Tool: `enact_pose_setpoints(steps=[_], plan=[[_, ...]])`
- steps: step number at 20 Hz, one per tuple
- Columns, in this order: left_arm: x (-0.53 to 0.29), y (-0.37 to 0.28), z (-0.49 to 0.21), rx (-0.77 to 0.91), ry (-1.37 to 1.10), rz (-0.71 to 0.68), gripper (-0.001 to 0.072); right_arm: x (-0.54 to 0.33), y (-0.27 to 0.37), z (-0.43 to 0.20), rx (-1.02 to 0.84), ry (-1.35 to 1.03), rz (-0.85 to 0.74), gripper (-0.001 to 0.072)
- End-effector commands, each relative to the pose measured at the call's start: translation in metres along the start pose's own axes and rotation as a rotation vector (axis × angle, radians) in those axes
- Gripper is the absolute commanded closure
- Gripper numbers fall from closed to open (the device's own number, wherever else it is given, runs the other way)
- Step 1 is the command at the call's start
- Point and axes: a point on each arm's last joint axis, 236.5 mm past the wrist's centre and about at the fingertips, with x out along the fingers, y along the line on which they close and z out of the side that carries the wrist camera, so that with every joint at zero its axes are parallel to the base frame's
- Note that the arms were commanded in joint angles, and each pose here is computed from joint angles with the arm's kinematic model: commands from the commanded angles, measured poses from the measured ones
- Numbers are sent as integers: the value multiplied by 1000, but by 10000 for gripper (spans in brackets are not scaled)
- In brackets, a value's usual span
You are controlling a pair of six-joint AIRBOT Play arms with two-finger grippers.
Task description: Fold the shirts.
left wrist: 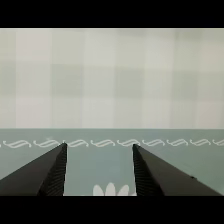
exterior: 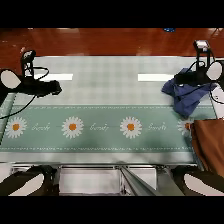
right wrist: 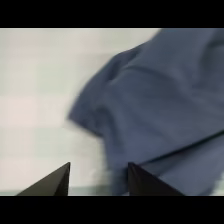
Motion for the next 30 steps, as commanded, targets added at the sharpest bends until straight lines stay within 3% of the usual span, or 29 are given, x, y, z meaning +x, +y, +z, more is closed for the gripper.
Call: enact_pose_setpoints(steps=[1,6,10,15,16,17,18,24,30], plan=[[9,5,3,-9,-3,9,201,-3,-73,24,38,-103,-251,294],[9,12,6,-25,-14,16,201,63,-114,-7,210,-2,-232,295],[9,11,8,-27,-20,13,201,115,-117,-46,358,125,-170,294],[13,12,13,-29,-39,13,201,145,-104,-73,403,214,-134,308],[13,12,12,-29,-35,13,201,146,-100,-74,420,218,-119,358],[11,12,12,-28,-32,13,201,144,-96,-71,424,216,-101,568],[5,13,13,-31,-25,15,202,139,-89,-59,399,195,-63,687],[-101,44,51,-59,-164,61,201,23,-84,70,247,-80,26,687],[-131,11,-28,-81,-223,-46,201,-175,-32,182,75,-501,95,687]])
